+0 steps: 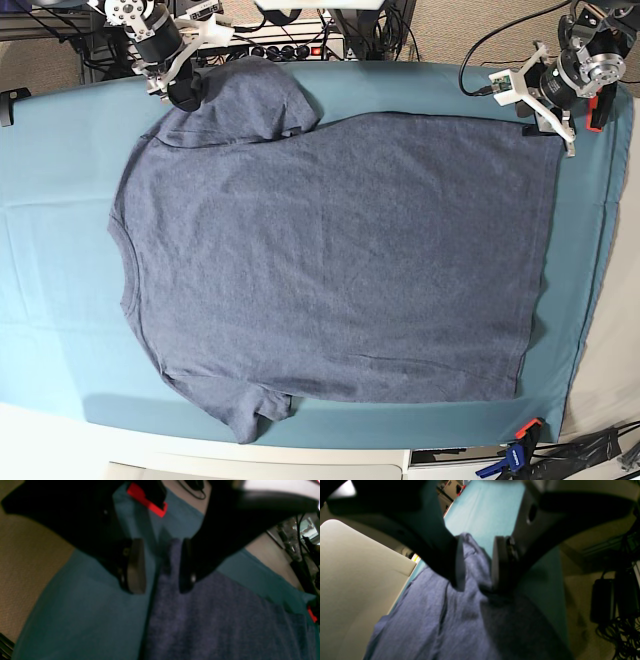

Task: Fold the T-shirt properly
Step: 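Pinch the shoulder edge with the right gripper, hem corner with left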

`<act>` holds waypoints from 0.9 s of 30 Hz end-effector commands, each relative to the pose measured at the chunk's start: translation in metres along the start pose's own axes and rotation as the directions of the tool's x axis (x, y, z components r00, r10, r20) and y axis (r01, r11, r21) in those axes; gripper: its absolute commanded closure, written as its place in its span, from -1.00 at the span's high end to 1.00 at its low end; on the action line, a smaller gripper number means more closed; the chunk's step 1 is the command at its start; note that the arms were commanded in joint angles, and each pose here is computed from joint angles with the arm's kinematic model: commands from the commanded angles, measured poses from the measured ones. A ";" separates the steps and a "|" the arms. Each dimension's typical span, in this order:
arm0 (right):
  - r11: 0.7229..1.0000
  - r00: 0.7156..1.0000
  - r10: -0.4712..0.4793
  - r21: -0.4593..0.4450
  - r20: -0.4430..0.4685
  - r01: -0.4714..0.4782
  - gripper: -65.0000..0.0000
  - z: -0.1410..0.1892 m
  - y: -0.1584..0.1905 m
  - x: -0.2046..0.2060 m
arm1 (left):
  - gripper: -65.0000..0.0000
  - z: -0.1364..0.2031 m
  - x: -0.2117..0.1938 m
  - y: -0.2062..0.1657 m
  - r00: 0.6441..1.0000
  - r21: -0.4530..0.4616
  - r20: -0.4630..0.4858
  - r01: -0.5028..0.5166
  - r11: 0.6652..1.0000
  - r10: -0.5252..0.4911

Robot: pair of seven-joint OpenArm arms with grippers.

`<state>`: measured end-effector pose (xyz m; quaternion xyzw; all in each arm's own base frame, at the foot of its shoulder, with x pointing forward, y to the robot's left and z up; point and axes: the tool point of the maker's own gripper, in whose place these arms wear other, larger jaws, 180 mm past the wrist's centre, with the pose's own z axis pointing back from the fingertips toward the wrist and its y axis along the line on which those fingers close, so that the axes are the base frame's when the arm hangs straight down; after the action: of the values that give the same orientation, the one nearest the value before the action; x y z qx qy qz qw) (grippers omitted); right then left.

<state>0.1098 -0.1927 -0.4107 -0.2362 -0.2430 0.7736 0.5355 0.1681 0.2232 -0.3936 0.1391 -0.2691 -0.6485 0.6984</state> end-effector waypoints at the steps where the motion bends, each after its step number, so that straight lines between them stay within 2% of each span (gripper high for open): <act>1: 0.947 0.997 -0.026 0.322 0.072 0.001 -0.29 0.020 0.074 0.018 | -0.24 0.002 0.000 0.004 1.000 0.007 0.003 0.005 1.000 -0.005; 11: 0.956 0.997 -0.029 0.292 0.070 0.007 -0.30 0.021 0.061 0.022 | -0.24 0.002 0.000 0.004 1.000 0.007 0.004 0.005 1.000 -0.005; 17: 0.957 0.995 -0.046 0.288 0.090 0.018 -0.42 0.021 0.060 0.029 | -0.24 0.002 0.000 0.007 1.000 0.022 0.005 -0.002 1.000 0.002; 19: 0.959 0.994 -0.054 0.283 0.096 0.025 -0.58 0.020 0.058 0.031 | -0.24 0.002 0.000 0.010 1.000 0.038 0.005 -0.005 0.999 0.004; 21: 0.960 0.993 -0.061 0.277 0.102 0.031 -0.93 0.019 0.057 0.033 | -0.24 0.002 0.000 0.010 1.000 0.038 0.005 -0.004 0.999 0.004; 22: 0.962 0.993 -0.062 0.272 0.101 0.032 -1.00 0.019 0.056 0.033 | -0.24 0.002 0.000 0.010 1.000 0.038 0.005 -0.005 0.999 0.004; 27: 0.987 0.994 -0.062 0.154 0.089 0.048 -1.00 0.014 0.035 0.030 | -0.24 0.002 0.000 0.010 1.000 0.037 0.004 -0.004 0.999 0.004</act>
<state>0.0990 -0.1827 -0.4096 -0.2171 -0.2442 0.7680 0.5509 0.1709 0.2233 -0.3919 0.1433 -0.2770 -0.6400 0.7022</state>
